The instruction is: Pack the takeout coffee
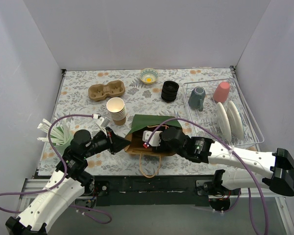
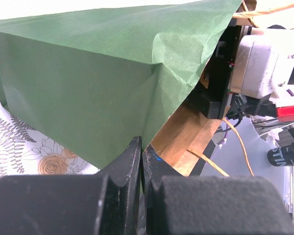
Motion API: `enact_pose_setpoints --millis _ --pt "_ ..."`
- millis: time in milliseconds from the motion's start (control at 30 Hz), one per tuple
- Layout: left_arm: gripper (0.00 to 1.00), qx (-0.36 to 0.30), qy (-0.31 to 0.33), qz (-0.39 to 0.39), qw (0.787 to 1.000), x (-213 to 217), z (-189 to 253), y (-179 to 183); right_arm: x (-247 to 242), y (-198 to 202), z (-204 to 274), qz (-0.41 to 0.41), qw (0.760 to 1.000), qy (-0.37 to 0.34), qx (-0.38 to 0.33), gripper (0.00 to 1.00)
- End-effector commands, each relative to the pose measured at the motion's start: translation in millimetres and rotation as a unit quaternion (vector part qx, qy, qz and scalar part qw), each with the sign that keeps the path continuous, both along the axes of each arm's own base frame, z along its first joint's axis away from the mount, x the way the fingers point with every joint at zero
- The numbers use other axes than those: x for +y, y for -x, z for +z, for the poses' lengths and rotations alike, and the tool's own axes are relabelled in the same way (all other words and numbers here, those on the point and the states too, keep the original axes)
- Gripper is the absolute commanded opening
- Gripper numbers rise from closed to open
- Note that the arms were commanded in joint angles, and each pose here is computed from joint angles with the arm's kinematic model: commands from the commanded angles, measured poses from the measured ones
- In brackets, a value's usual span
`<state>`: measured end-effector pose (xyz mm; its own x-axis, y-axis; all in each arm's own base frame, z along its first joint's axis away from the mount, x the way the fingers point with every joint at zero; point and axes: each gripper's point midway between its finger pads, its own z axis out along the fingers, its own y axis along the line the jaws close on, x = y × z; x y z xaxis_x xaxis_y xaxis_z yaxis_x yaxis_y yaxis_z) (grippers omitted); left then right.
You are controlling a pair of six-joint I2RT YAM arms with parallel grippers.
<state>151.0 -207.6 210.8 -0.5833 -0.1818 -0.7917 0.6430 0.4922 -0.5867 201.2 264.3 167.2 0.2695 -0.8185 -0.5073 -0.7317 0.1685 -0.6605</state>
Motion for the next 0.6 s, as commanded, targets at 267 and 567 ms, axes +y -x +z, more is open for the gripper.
enact_pose_setpoints --millis 267,567 --pt "0.0 -0.017 0.006 -0.02 1.0 -3.6 8.8 4.4 -12.2 -5.0 -7.6 -0.018 0.999 0.032 -0.012 0.3" --pt "0.0 -0.019 0.007 -0.017 1.0 -3.1 9.7 4.1 -16.0 -2.8 -14.2 -0.022 0.999 0.044 -0.003 0.29"
